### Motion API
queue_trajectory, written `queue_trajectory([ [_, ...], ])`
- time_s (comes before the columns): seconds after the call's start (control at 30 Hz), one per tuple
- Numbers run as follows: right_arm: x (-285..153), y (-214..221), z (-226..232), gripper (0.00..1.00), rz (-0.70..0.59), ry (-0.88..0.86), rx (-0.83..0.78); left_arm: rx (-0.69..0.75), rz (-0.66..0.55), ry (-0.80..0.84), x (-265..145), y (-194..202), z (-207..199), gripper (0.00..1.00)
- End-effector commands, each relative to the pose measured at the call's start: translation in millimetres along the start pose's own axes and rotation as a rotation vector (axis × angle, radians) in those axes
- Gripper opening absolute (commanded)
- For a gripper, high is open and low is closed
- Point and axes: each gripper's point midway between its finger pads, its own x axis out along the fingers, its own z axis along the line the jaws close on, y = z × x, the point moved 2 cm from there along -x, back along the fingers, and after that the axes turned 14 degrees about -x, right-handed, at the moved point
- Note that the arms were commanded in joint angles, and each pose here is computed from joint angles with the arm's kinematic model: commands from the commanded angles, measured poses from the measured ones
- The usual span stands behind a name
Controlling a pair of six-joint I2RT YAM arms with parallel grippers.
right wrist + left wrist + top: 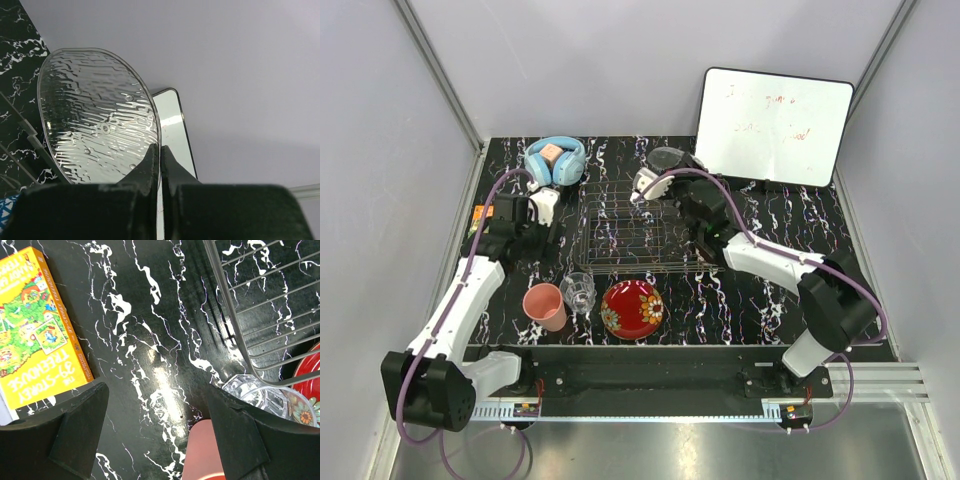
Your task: Load the mixed dishes into the dish rack
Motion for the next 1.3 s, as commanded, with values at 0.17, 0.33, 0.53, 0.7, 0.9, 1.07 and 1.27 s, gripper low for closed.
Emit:
queue_trajectory([
  [0.17, -18.4, -5.8, 15.5, 0.00, -0.093, -0.043, 0.029, -0.008, -0.054, 0.015, 5.4, -19.1, -1.7, 0.82],
  [0.33, -22.8, -0.3, 30.8, 0.00, -0.090, -0.073, 0.044, -0.008, -0.056, 0.014, 5.6, -20.3, -1.2, 0.82],
  [0.53, -17.4, 0.2, 41.5, 0.00, -0.095, -0.081, 0.034, -0.006, -0.056, 0.014, 5.1, -19.8, -1.1, 0.82],
  [0.7, -12.5, -0.5, 33.4, 0.00, -0.103, -0.044, 0.002, -0.002, -0.048, 0.012, 7.6, -17.3, -0.5, 0.82],
  [0.9, -17.3, 2.5, 52.1, 0.00, -0.100, -0.089, 0.017, -0.003, -0.054, 0.010, 7.6, -19.4, 0.6, 0.82],
  [1.07, -30.2, 8.7, 68.0, 0.00, -0.081, -0.134, 0.064, -0.003, -0.059, 0.006, 6.8, -21.2, 1.2, 0.82],
  [1.27, -42.4, 11.2, 83.3, 0.00, -0.083, -0.183, 0.098, -0.004, -0.064, 0.014, 5.9, -25.0, -0.2, 0.82],
])
